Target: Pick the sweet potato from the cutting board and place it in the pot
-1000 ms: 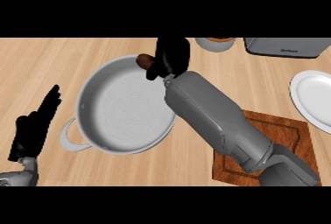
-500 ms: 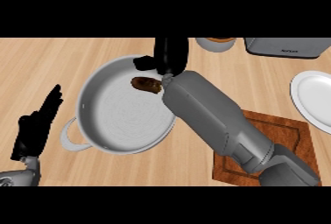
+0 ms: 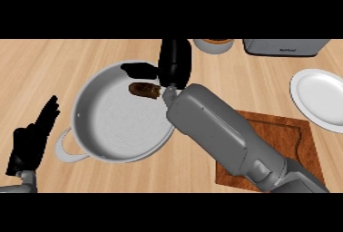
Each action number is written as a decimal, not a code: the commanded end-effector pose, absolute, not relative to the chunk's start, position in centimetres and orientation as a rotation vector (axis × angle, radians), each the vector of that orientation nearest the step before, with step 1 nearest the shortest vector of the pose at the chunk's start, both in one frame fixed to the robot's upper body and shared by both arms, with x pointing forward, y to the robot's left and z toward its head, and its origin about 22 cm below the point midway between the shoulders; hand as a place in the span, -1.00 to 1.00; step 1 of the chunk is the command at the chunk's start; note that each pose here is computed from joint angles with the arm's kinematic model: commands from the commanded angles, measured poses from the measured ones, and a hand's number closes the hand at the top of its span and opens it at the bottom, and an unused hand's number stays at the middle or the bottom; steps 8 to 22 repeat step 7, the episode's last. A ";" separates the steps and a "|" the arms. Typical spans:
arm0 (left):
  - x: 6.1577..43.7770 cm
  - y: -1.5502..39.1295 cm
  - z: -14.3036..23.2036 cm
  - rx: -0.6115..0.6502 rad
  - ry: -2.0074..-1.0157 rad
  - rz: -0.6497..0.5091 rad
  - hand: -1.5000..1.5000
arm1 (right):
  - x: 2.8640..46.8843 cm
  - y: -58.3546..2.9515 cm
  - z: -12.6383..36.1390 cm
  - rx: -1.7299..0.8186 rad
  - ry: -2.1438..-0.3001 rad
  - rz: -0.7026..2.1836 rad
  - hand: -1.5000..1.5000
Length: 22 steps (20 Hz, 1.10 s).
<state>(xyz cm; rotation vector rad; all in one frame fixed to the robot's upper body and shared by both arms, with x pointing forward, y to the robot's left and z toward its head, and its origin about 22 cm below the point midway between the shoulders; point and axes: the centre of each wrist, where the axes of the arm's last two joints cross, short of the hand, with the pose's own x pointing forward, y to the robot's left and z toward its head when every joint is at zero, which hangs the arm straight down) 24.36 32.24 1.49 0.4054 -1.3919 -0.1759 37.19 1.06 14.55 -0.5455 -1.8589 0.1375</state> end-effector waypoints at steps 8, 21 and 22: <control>23.9 32.5 0.6 0.450 -1.381 -0.127 0.00 | 31.9 -3.4 12.8 -0.387 -1.873 0.041 -1.00; 23.9 32.5 0.6 0.450 -1.381 -0.127 0.00 | 31.9 -3.4 12.8 -0.387 -1.873 0.041 -1.00; 23.9 32.5 0.6 0.450 -1.381 -0.127 0.00 | 31.9 -3.4 12.8 -0.387 -1.873 0.041 -1.00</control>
